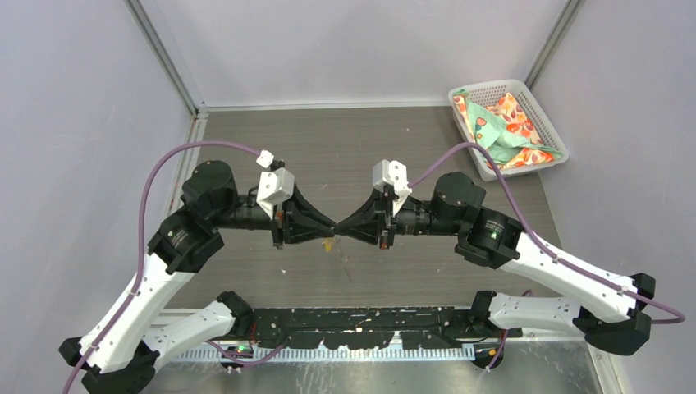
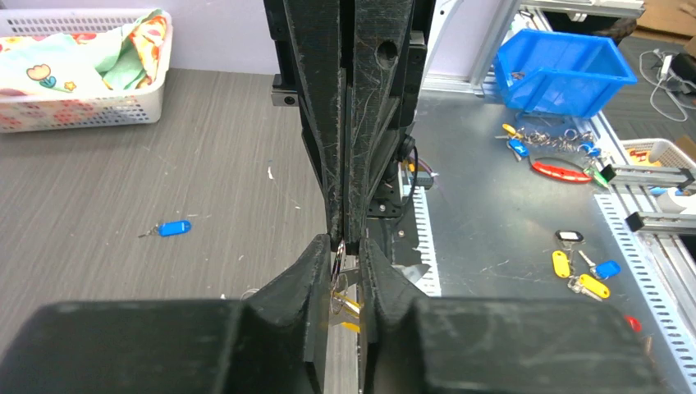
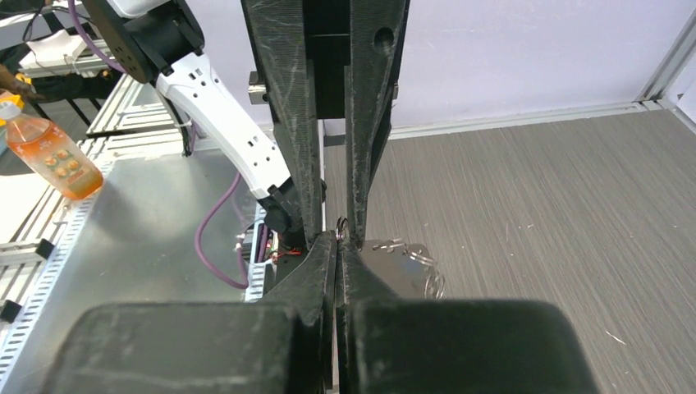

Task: Put the keys on the keyring
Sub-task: Adjust the key on the keyring.

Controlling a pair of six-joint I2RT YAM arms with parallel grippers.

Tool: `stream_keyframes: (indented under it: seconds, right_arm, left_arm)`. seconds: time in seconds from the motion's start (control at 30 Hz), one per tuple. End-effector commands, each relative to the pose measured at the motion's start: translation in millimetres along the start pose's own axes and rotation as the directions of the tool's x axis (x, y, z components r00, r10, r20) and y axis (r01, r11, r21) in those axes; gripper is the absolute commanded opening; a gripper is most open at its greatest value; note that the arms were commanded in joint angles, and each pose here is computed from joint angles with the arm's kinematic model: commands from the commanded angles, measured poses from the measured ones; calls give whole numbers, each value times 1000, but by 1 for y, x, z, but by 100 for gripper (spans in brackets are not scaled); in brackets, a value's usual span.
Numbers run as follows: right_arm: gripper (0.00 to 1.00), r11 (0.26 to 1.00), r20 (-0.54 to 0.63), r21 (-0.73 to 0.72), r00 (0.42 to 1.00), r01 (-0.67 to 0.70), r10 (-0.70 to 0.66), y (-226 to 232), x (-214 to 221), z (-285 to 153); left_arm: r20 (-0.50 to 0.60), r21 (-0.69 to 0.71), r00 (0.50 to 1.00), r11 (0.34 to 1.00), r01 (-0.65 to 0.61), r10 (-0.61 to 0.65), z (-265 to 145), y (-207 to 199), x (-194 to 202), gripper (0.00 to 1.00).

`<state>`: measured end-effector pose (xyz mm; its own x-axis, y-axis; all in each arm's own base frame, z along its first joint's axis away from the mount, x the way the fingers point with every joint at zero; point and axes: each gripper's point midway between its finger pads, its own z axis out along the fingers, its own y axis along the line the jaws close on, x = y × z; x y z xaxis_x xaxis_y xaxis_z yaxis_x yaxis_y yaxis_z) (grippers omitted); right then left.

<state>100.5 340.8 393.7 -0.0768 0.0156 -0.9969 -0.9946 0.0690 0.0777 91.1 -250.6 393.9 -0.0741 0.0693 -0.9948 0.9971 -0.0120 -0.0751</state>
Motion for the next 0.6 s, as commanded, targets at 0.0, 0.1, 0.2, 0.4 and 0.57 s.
stream_keyframes:
  seconds: [0.0,0.1,0.2,0.4,0.57]
  right_arm:
    - [1,998,155,39,986,55,-60,2,-44,-15]
    - [1,998,136,19,989,54,-56,5,-42,-14]
    - [1,999,127,8,990,54,-54,7,-41,-14]
    - [1,999,131,-10,990,48,-46,10,-41,-13]
    - [1,999,154,-10,987,42,-40,10,-44,-12]
  left_arm:
    - [11,-25,1000,999,-27,27,-5,-3,-3,24]
    - [14,-41,1000,999,-12,12,-5,1,-5,35]
    - [23,-56,1000,998,15,-14,-4,3,-8,38]
    - [54,-30,996,997,74,-72,-2,1,-16,30]
    - [54,-6,996,997,74,-73,0,0,-18,5]
